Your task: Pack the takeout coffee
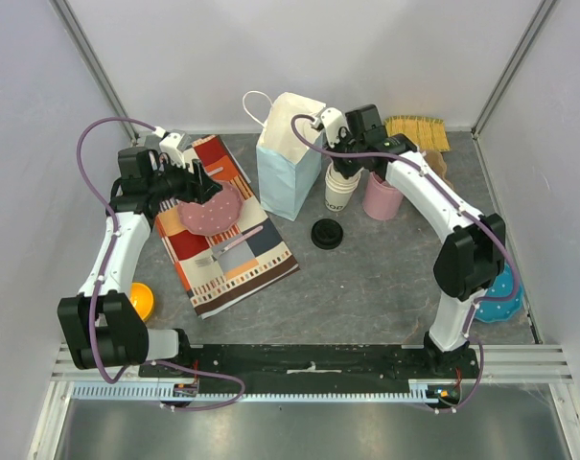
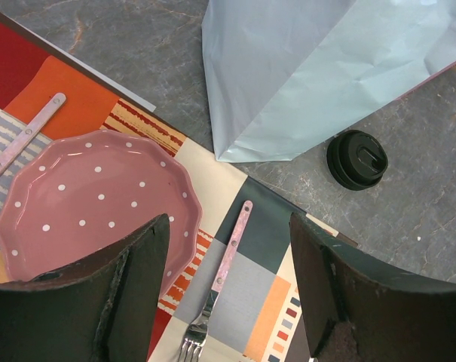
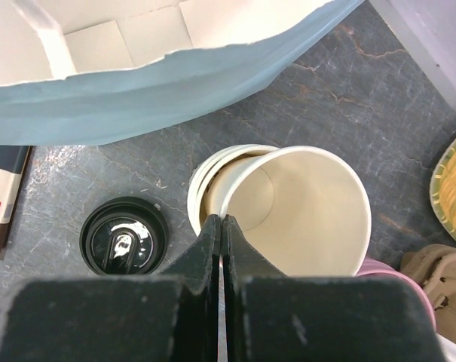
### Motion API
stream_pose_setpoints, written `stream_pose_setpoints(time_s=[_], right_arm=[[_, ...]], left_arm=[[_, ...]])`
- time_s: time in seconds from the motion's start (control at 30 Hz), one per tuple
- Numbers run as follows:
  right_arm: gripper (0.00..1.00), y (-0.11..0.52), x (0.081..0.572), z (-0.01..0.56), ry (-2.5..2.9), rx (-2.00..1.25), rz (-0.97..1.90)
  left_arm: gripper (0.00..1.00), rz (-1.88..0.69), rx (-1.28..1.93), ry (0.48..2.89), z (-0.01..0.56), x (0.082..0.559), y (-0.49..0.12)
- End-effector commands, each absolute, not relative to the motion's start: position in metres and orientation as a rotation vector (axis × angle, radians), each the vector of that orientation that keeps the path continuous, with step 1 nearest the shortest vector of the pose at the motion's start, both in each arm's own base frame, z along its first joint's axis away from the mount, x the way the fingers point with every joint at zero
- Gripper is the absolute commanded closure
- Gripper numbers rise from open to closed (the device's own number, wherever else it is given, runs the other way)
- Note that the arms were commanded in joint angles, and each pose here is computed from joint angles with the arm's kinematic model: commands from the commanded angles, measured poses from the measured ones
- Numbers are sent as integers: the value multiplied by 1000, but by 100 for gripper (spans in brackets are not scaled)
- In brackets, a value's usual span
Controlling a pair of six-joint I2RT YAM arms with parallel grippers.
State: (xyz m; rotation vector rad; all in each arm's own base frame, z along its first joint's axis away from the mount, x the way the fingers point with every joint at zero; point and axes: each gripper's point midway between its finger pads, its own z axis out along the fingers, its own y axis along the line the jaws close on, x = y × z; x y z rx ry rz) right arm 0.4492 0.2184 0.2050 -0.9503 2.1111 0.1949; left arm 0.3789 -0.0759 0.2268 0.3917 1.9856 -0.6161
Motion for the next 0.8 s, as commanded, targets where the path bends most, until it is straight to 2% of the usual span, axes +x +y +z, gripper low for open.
stream_pose_setpoints(time_s=[0.0, 0.3, 0.47, 0.77], right_arm=[[100, 208, 455, 254, 2011, -917, 114], [100, 213, 437, 322, 1843, -936, 127], [100, 216, 419, 337, 1813, -965, 97], [100, 233, 337, 357, 1807, -1061, 72]], left_arm=[[29, -621, 436, 1923, 247, 383, -80], [29, -616, 435, 1916, 248, 384, -80], [29, -617, 436, 1909, 250, 383, -80], [29, -631, 444, 1896, 257, 380, -83]])
